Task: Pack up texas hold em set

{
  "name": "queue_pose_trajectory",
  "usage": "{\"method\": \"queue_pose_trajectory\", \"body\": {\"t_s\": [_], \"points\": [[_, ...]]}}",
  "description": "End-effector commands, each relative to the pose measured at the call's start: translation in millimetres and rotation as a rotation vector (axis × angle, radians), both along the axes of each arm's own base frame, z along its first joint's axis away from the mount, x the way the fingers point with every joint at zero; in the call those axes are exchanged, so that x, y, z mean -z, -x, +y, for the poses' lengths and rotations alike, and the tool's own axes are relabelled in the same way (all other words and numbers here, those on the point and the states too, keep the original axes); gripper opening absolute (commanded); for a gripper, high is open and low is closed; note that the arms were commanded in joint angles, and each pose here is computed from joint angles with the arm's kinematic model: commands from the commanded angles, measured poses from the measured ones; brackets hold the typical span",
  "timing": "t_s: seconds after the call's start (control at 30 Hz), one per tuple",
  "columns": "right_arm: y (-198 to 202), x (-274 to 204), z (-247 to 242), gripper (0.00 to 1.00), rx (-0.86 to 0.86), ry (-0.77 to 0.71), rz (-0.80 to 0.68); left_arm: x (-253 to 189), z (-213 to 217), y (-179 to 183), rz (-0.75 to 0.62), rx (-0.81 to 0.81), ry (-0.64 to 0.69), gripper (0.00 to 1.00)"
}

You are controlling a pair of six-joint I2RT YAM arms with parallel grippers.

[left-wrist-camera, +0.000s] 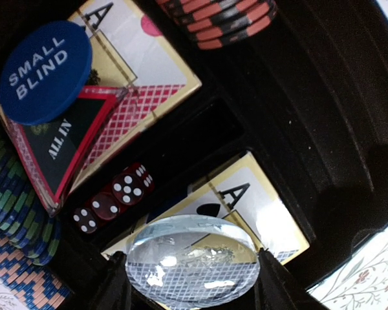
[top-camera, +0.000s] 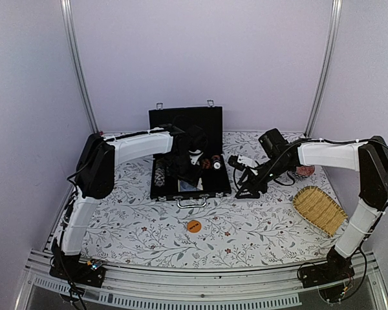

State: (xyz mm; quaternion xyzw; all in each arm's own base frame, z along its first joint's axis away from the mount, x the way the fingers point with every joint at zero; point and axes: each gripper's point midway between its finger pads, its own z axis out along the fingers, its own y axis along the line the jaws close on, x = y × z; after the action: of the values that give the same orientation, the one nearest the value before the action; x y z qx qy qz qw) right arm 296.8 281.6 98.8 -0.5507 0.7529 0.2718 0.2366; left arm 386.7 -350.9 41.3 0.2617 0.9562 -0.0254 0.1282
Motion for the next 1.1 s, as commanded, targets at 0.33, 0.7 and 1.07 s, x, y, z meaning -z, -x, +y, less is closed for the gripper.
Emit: {"method": "queue_pose_trajectory", "body": {"t_s": [0.33, 0.7, 1.07], "points": [[0, 6, 3, 0.69, -0.017, 0.012, 0.023, -17, -6, -12, -0.021, -0.006, 0.059, 0.67], [0, 4, 3, 0.70, -0.018, 0.010, 0.021, -67, -13, 3, -0.079, 0.011, 0.093, 0.69], [0, 3, 2, 0.70, -0.016, 0.013, 0.009, -43, -19, 115, 0.042, 0.213, 0.009, 0.69]]}}
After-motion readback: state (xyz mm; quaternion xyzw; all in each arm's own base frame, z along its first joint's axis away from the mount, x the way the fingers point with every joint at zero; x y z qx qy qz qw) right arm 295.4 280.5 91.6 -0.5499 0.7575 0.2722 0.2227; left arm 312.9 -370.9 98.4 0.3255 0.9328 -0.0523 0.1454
